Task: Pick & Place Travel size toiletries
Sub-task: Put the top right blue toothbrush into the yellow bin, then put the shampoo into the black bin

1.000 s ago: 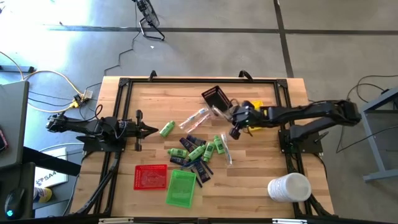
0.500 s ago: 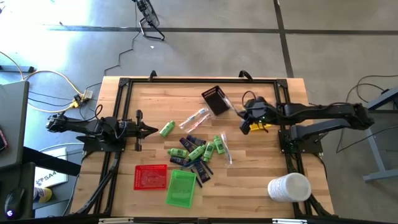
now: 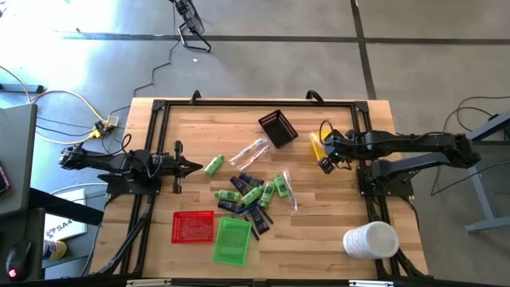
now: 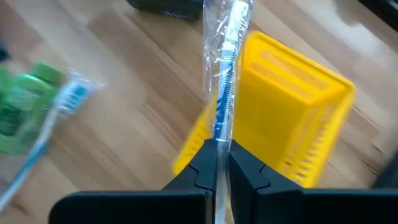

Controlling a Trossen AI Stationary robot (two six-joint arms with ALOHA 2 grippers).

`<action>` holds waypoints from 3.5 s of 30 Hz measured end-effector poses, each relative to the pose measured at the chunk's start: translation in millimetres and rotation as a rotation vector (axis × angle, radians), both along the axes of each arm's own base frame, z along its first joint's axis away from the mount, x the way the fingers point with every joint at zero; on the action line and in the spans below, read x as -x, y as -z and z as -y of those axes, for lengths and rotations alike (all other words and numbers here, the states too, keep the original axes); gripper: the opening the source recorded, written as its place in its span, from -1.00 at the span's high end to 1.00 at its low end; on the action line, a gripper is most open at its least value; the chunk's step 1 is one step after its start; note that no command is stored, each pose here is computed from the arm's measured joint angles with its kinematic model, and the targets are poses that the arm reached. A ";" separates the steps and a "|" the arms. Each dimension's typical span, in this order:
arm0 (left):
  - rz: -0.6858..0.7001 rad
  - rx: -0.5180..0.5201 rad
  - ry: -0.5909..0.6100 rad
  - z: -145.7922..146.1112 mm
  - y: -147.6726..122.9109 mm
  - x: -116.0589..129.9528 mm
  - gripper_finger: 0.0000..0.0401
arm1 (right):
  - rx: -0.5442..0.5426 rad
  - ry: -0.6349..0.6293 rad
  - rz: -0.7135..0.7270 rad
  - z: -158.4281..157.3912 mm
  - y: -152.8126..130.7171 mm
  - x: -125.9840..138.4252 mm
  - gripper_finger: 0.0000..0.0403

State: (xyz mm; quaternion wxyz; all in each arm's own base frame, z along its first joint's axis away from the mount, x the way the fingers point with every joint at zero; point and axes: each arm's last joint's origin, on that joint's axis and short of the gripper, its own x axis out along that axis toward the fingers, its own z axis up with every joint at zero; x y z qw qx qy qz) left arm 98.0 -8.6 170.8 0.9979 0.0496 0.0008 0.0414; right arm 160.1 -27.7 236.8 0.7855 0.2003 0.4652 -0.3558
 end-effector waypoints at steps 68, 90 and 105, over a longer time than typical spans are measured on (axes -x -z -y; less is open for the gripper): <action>0.000 0.000 -0.001 0.0 0.0 0.0 0.98 | -0.016 -0.318 0.376 -1.7 -44.0 -84.7 0.95; 0.000 0.000 0.000 0.0 0.0 0.0 0.98 | 0.027 -0.444 0.413 -37.0 -13.7 -132.3 0.96; 0.003 0.003 0.000 0.0 -0.3 0.0 0.98 | -0.096 -0.531 0.426 -42.6 12.0 -155.2 0.96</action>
